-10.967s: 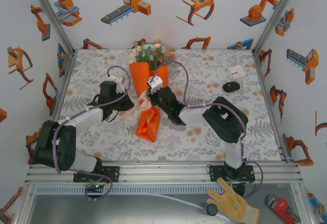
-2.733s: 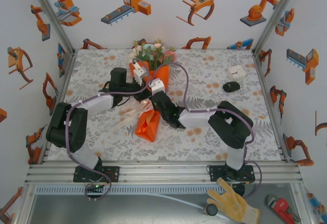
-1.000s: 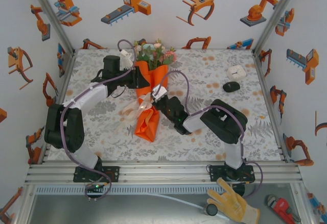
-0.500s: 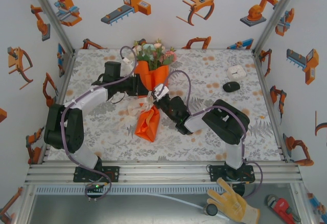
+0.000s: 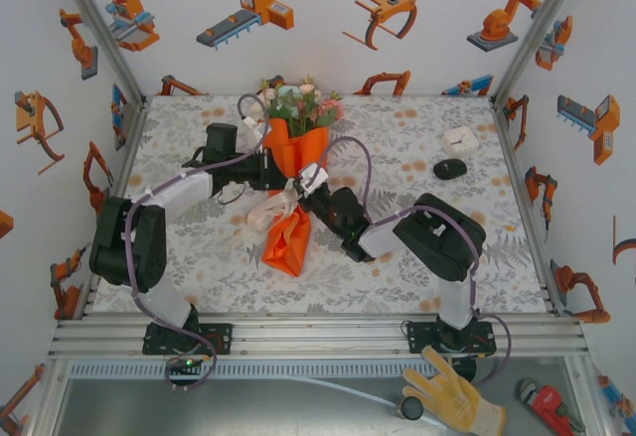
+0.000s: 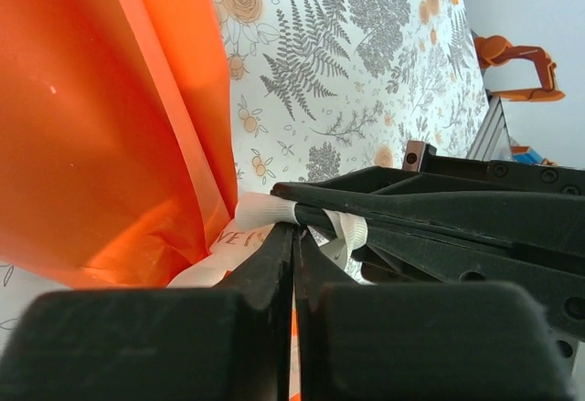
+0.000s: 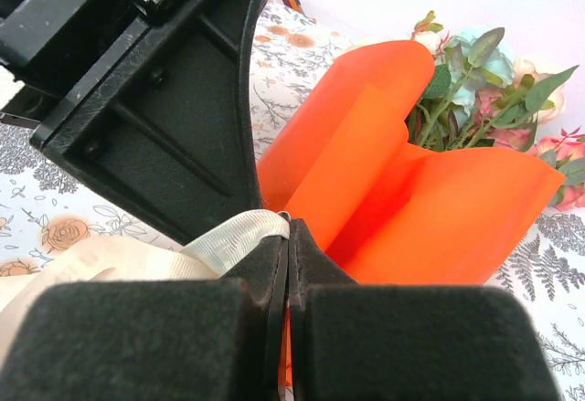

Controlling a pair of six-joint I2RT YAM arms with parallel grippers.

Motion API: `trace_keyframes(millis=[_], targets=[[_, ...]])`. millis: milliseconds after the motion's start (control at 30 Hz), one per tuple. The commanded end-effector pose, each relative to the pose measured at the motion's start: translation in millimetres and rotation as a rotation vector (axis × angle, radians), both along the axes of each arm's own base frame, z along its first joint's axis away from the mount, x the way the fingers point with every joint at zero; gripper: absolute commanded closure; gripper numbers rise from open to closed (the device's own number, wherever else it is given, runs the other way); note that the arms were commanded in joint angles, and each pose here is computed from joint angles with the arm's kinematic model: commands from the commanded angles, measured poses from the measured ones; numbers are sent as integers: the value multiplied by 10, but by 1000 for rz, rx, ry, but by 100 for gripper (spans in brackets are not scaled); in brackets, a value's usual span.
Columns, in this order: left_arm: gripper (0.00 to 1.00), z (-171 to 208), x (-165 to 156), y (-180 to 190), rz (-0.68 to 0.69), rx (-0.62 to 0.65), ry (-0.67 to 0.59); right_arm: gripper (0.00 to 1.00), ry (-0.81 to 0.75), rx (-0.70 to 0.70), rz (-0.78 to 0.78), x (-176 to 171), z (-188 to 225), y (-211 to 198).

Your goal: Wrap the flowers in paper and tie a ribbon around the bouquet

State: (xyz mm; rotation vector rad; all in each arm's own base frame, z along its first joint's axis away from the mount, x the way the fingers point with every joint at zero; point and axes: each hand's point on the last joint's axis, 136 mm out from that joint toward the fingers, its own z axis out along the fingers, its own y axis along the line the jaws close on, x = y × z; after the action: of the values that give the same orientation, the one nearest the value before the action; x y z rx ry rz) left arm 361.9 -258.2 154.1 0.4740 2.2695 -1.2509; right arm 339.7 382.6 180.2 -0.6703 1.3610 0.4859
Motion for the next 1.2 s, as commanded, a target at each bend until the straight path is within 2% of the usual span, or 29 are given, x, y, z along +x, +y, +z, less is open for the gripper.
trace_keyframes(millis=[0, 133, 400, 533, 600, 700, 733, 800, 900, 1067, 1167], targets=[[100, 75, 89, 1, 5, -11, -51, 100, -11, 56, 26, -85, 130, -11], [100, 78, 89, 53, 17, 12, -84, 98, 19, 48, 8, -122, 40, -111], [100, 135, 128, 160, 67, 66, -189, 77, 85, 22, 29, -260, -154, -186], [100, 163, 121, 119, 54, 63, -218, 73, 121, 14, 66, -344, -210, -176], [100, 144, 99, 85, 32, 60, -213, 77, 146, 9, 67, -363, -228, -186], [100, 123, -8, -20, -49, 35, -193, 92, 166, -12, 46, -351, -232, -224], [98, 122, -44, -45, -74, 26, -181, 94, 164, -14, 42, -349, -226, -233], [84, 158, -119, -109, -134, -15, -156, 95, 151, -28, 28, -325, -231, -246], [76, 172, -164, -185, -190, -25, -158, 97, 126, -46, 4, -261, -211, -235], [66, 25, -184, -234, -270, 18, -109, 98, 71, -64, -36, -168, -107, -226], [65, -51, -240, -287, -335, 9, -27, 99, 52, -62, -39, -148, -43, -211]])
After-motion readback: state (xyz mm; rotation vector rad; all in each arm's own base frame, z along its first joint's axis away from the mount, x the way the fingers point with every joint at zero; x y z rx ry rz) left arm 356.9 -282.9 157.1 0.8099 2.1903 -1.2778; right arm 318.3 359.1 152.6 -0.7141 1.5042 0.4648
